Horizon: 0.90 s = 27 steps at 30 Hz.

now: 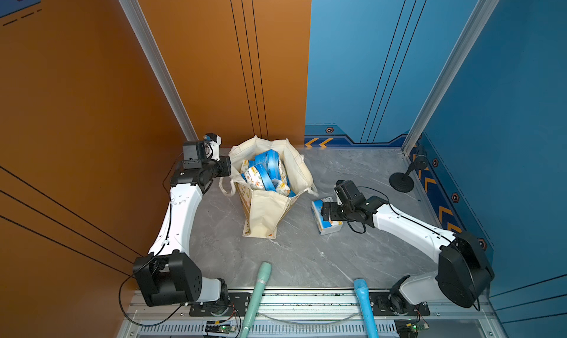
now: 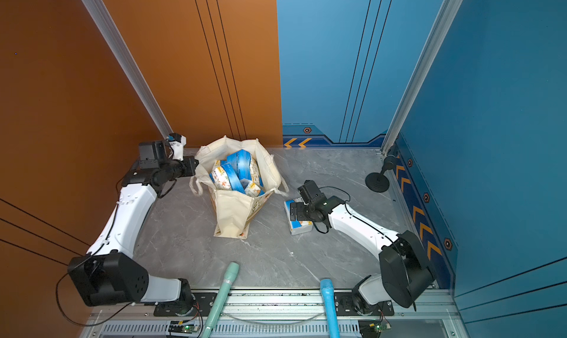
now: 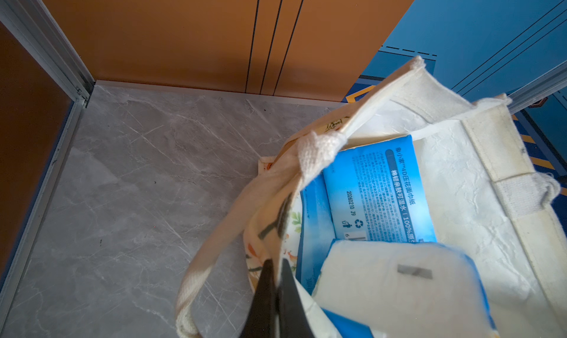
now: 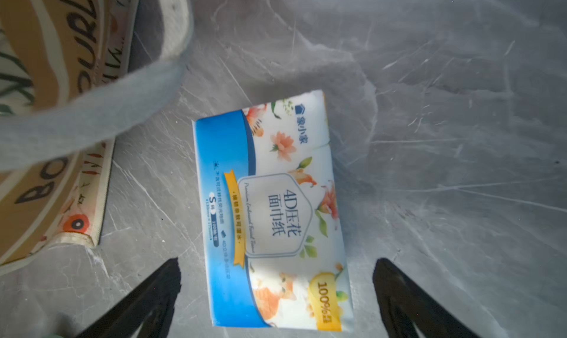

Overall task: Put tissues into the canvas bag
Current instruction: Pick up the pack of facial tissues from the center of the board.

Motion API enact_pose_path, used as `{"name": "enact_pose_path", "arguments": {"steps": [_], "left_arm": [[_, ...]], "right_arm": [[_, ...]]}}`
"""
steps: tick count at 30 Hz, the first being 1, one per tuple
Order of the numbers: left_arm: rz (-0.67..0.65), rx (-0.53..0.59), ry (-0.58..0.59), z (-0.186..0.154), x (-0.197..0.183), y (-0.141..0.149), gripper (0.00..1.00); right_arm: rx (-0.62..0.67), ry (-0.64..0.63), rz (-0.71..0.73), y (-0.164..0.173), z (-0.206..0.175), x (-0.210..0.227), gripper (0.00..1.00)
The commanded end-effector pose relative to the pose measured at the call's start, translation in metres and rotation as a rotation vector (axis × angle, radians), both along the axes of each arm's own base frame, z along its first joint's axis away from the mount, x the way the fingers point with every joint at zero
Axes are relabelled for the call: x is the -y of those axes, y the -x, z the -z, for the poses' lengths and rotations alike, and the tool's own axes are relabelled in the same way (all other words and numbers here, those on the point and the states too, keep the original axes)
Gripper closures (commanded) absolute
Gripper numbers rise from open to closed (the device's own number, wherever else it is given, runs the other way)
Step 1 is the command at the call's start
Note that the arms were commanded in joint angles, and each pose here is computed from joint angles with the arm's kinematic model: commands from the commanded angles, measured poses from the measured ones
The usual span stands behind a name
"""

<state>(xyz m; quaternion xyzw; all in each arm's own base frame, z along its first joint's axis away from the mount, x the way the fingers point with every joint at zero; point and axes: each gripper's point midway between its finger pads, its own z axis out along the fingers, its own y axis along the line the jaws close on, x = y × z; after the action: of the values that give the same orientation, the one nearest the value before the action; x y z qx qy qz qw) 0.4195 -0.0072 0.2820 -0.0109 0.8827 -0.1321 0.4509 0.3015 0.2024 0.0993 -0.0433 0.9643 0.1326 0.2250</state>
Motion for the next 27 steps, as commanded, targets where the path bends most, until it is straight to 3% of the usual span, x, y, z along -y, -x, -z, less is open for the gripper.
{"name": "enact_pose_path", "arguments": {"steps": [1, 9, 19, 27], "left_arm": [[0.007, -0.064, 0.013, 0.021, 0.002, 0.003, 1.00], [-0.001, -0.059, 0.011, 0.019, -0.001, 0.004, 1.00], [-0.003, -0.065, 0.012, 0.021, -0.002, 0.003, 1.00], [-0.004, -0.067, 0.010, 0.022, -0.002, 0.003, 1.00]], "right_arm": [[-0.054, 0.004, -0.070, 0.008, 0.010, -0.009, 0.00], [-0.085, 0.000, -0.161, 0.008, 0.023, -0.027, 0.00], [-0.132, 0.176, -0.108, -0.002, 0.051, -0.013, 0.00], [-0.117, 0.203, -0.054, -0.009, 0.051, -0.011, 0.02]]}}
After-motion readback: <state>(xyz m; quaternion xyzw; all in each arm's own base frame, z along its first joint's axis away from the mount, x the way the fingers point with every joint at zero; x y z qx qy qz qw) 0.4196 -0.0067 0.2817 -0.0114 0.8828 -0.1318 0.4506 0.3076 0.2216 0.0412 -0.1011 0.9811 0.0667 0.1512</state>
